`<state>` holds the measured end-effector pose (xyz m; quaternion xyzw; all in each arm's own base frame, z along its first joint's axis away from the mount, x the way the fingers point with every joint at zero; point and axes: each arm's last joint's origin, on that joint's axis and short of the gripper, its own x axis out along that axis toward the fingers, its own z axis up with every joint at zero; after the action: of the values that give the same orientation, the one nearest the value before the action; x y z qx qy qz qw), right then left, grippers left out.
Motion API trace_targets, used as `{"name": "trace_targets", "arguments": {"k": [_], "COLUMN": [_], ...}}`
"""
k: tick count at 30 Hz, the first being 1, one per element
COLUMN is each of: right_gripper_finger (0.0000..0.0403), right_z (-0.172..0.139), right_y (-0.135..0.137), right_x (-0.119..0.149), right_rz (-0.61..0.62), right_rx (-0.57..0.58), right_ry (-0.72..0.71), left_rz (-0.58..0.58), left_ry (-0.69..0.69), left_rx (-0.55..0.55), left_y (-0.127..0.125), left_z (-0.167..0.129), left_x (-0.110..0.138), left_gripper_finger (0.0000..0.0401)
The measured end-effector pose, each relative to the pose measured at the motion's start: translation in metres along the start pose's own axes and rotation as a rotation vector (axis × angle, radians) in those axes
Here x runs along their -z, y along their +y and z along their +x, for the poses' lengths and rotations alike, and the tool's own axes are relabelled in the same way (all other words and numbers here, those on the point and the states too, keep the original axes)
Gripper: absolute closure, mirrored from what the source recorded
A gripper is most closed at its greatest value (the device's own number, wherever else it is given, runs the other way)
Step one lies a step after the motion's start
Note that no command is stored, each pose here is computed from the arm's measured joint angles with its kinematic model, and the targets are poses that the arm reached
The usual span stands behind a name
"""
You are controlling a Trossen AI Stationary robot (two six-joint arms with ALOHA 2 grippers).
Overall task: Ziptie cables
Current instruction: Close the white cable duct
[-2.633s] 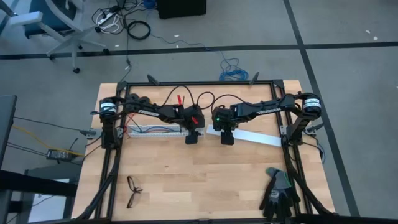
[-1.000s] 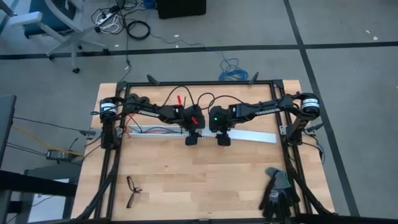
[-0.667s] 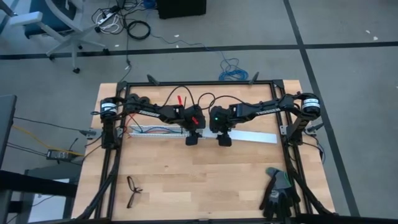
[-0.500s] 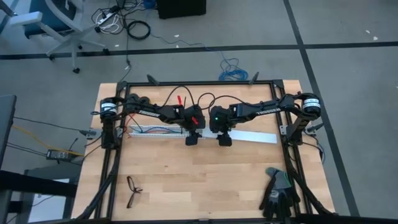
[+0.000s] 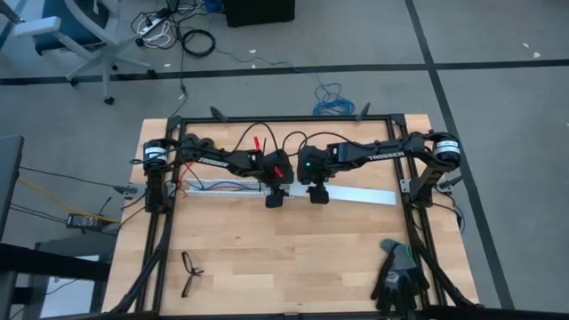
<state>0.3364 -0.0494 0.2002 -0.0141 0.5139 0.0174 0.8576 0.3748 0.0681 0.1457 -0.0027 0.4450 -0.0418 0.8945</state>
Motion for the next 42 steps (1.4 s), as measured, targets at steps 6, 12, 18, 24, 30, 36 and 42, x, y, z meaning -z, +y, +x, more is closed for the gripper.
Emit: {"name": "trace_targets", "arguments": {"k": [6, 12, 18, 24, 30, 36, 42], "right_gripper_finger": [0.0220, 0.0366, 0.0394, 0.0398, 0.0401, 0.0402, 0.0402], "right_z": [-0.006, -0.015, -0.040, -0.073, -0.091, -0.083, -0.067], "right_y": [-0.004, -0.004, 0.001, 0.016, 0.028, 0.030, 0.030], "right_x": [0.007, 0.012, 0.022, 0.053, 0.085, 0.105, 0.110], "right_rz": [0.014, 0.021, 0.140, 0.252, 0.352, 0.410, 0.432], "right_rx": [0.064, 0.075, 0.103, 0.154, 0.180, 0.165, 0.164], "right_ry": [0.101, 0.154, 0.183, 0.117, -0.070, -0.182, -0.154], "left_rz": [-0.009, -0.010, -0.011, -0.012, -0.043, -0.056, -0.047], "left_ry": [0.000, -0.001, 0.001, 0.002, -0.011, -0.010, -0.002], "left_rx": [0.000, -0.001, -0.007, -0.040, -0.056, -0.065, -0.064], "left_y": [0.000, 0.000, 0.000, 0.001, 0.002, 0.002, 0.001], "left_z": [0.000, 0.000, 0.000, 0.000, 0.000, 0.000, 0.000], "left_x": [0.000, 0.000, 0.000, 0.000, -0.002, -0.002, -0.001], "left_gripper_finger": [0.0182, 0.0182, 0.0182, 0.0182, 0.0182, 0.0167, 0.0128]}}
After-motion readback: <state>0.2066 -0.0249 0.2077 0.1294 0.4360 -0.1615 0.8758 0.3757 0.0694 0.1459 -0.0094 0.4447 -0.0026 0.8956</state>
